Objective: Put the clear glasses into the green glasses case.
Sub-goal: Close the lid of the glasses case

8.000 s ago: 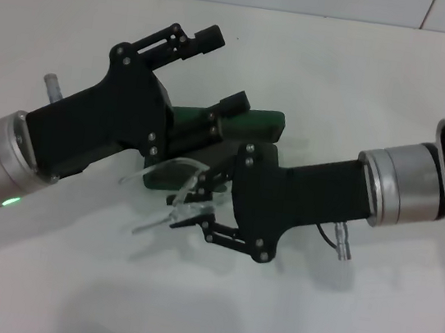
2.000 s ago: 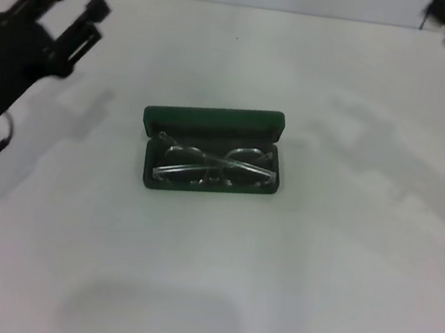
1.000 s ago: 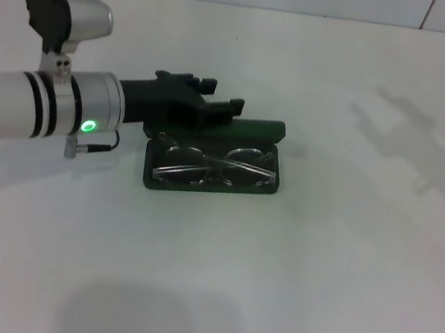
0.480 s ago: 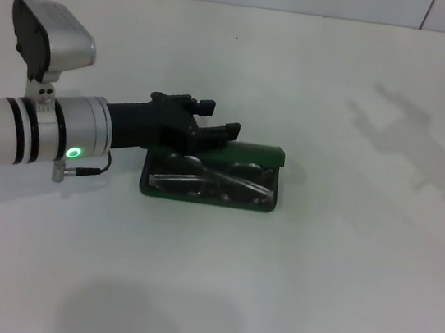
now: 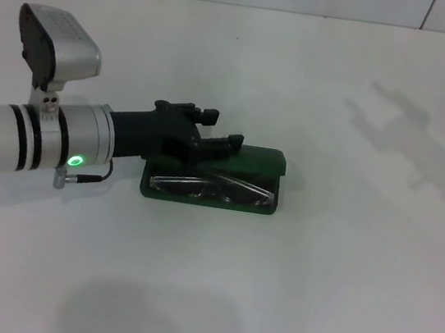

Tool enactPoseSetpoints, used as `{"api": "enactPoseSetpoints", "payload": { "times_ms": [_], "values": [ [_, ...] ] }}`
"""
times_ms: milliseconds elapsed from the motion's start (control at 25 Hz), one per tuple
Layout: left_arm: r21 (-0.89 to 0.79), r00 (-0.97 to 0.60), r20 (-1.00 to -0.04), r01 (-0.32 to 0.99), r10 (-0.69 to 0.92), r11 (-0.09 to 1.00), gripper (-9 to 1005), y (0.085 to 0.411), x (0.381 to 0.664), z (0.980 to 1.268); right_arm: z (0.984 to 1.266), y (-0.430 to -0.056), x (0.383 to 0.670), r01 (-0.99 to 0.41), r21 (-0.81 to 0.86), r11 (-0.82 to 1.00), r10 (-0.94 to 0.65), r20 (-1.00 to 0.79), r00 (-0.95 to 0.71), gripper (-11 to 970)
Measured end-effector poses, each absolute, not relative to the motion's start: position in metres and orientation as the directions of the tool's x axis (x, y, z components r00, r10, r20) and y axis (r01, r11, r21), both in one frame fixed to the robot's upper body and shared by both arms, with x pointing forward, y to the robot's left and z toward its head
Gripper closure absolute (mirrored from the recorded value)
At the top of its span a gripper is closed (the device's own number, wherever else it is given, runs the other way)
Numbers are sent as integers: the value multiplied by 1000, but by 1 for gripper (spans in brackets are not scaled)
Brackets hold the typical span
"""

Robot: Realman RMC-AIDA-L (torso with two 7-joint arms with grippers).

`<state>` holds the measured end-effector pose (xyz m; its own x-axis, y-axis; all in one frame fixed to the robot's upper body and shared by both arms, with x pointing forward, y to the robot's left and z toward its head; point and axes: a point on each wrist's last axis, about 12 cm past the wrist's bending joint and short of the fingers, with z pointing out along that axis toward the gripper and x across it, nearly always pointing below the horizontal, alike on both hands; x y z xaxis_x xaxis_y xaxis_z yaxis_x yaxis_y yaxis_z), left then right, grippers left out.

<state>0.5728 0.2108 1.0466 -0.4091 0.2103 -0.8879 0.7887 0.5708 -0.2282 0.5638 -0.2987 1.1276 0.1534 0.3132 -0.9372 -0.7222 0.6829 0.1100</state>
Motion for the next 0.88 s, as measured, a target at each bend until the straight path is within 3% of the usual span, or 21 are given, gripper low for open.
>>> {"api": "enactPoseSetpoints", "payload": {
  "times_ms": [880],
  "values": [
    [-220, -393, -892, 807, 223, 548, 352, 214, 564, 1043, 1128, -291, 569, -729, 108, 676, 317, -935, 156, 384]
  ]
}}
